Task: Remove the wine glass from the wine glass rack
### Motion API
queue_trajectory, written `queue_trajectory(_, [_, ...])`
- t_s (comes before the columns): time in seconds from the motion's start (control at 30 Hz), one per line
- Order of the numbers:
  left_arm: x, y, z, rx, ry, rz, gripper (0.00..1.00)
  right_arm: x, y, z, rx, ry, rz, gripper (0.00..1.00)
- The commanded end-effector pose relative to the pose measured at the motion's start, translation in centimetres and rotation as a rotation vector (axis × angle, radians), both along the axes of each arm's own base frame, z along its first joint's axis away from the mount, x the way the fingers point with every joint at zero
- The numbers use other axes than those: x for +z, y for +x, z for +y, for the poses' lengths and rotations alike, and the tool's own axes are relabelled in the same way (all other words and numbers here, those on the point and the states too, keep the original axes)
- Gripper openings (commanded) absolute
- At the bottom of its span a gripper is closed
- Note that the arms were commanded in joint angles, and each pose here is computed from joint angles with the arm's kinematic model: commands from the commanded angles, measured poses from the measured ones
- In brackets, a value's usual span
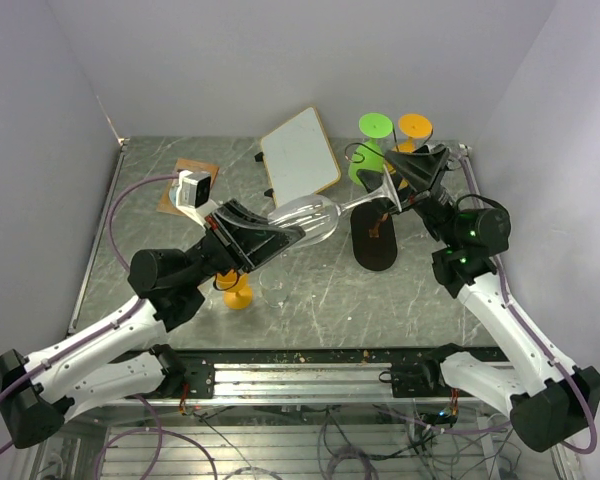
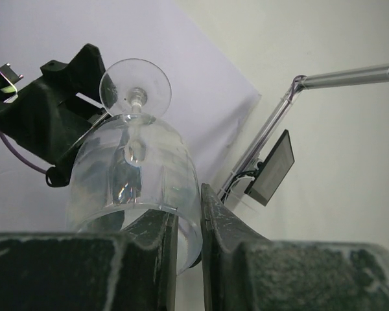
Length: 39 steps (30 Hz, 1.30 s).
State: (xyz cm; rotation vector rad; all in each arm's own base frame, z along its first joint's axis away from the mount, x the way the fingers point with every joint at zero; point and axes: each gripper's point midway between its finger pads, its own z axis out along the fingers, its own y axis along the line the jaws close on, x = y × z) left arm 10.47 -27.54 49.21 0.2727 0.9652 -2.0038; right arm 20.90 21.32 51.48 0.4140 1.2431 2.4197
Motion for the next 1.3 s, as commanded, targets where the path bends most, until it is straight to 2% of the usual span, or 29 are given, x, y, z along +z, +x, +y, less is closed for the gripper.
queue_trajectory(0.0, [2.8,-1.8,1.7,0.024,-0.025,-0.083,0.07,-0.6,1.5,-0.2,-0.111,-0.078,0.081,0.69])
queue_trajectory(0.1, [2.4,-1.2,1.9,0.084,0.035,-0.064,0.07,-2.0,2.8,-0.4,-0.209,-0.165,0.128,0.80])
queue_trajectory(0.23, [1.1,0.9,2.4,0.217,0.152,0.025,0.07,-4.0,4.4,-1.3,-0.337,-0.257,0.187,0.88])
queue_trajectory(0.37, [-1.8,4.2,3.8,0.406,0.318,0.192,0.07,-4.2,5.2,-2.8,-0.466,-0.343,0.152,0.89])
queue_trajectory(0.5, [-3.8,6.1,5.6,0.554,0.451,0.275,0.07,-3.4,5.8,-5.2,-0.671,-0.473,0.097,0.90])
queue_trajectory(0.6, [-5.7,8.0,7.5,0.701,0.571,0.362,0.07,-3.4,6.1,-8.0,-0.847,-0.577,0.113,0.90])
queue_trajectory(0.77, [-9.0,10.3,10.1,0.895,0.816,0.462,0.07,-3.0,5.2,-12.3,-1.074,-0.634,0.119,0.90])
queue_trajectory(0.93, [-11.8,12.1,11.1,1.014,1.091,0.505,0.07,-2.2,3.9,-14.9,-1.196,-0.657,0.108,0.90])
queue_trajectory(1.03, [-12.8,13.2,10.9,1.047,1.226,0.472,0.07,-1.6,3.3,-15.6,-1.231,-0.661,0.091,0.88])
queue_trajectory(1.17, [-14.7,14.8,10.4,1.042,1.385,0.428,0.07,-1.0,2.9,-15.9,-1.253,-0.677,0.067,0.87])
queue_trajectory(1.27, [-16.6,16.7,10.7,1.005,1.451,0.460,0.07,-0.8,2.9,-15.8,-1.253,-0.695,0.047,0.87])
